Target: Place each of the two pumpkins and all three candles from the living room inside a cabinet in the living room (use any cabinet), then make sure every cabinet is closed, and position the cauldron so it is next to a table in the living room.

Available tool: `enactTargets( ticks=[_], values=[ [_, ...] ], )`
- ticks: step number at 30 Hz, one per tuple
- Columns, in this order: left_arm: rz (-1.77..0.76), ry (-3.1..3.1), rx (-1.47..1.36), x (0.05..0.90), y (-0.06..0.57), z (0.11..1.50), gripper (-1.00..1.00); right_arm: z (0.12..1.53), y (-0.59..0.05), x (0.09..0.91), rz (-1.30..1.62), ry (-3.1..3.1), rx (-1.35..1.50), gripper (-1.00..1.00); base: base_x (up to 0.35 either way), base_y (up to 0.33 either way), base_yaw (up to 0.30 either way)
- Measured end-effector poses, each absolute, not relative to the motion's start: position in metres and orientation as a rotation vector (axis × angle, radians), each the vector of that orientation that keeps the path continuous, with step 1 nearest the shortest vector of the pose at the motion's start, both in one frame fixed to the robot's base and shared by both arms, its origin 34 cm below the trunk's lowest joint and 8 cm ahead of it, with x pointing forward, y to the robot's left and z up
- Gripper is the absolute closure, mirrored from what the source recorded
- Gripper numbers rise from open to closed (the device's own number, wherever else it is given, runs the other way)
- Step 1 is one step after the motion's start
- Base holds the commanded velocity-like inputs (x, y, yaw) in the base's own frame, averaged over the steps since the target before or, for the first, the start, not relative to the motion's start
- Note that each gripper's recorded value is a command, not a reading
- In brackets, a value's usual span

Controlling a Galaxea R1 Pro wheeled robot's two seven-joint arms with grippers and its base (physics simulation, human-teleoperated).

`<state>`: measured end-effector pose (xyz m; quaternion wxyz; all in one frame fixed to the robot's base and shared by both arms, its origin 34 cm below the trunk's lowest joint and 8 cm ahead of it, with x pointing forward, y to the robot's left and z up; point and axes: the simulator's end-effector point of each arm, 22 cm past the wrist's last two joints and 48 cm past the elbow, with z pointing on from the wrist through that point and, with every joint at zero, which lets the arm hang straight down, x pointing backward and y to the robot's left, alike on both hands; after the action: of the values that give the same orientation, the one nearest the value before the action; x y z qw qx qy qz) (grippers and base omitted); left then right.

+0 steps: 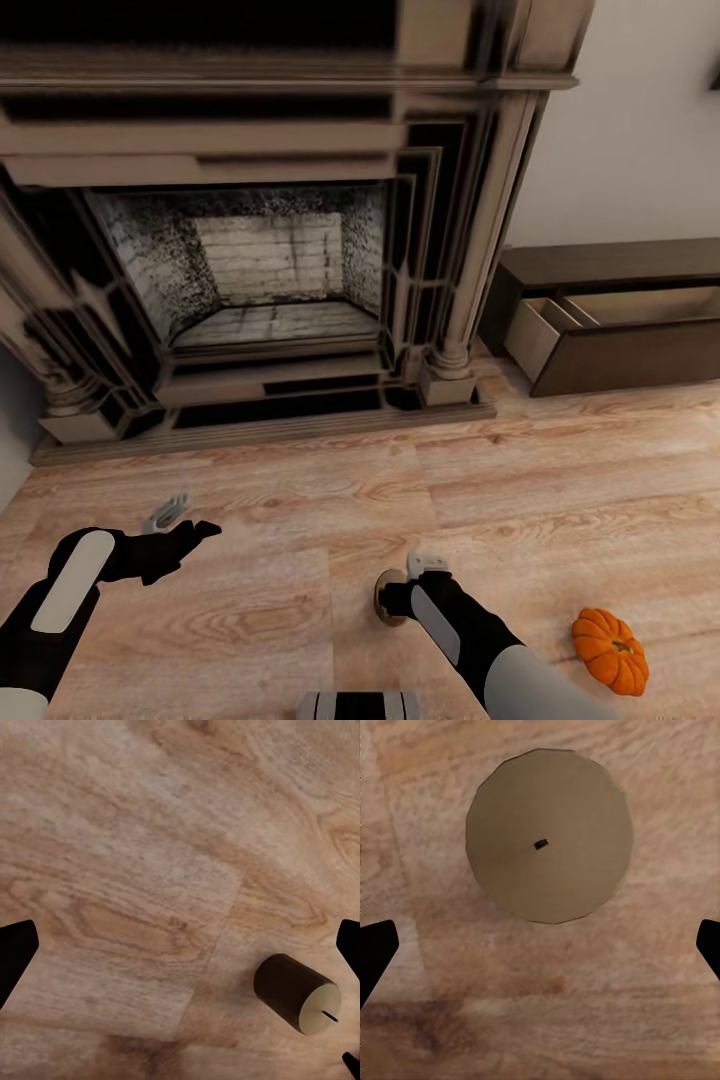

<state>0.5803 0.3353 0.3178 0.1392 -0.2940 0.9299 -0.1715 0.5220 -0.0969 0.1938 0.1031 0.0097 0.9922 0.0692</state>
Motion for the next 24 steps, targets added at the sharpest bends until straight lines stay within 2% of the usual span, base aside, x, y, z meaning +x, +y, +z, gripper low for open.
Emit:
enactTargets(
  ticks=[8,18,24],
  values=[
    [-0.486,2.717,-0.866,0.574,0.335,0.301,-1.00,0.179,-0.095,0.512,0.218,2.959,0.031,-1.00,0.000,0.000,0.048],
    [-0.475,2.754,-0.885,0.565,0.334,0.280,-1.00,0.161,-0.095,0.499,0.220,3.000,0.036,-1.00,0.000,0.000,0.224],
    [-0.473,2.766,-0.884,0.563,0.333,0.274,-1.00,0.156,-0.096,0.495,0.221,3.012,0.041,-1.00,0.000,0.000,0.005]
  ],
)
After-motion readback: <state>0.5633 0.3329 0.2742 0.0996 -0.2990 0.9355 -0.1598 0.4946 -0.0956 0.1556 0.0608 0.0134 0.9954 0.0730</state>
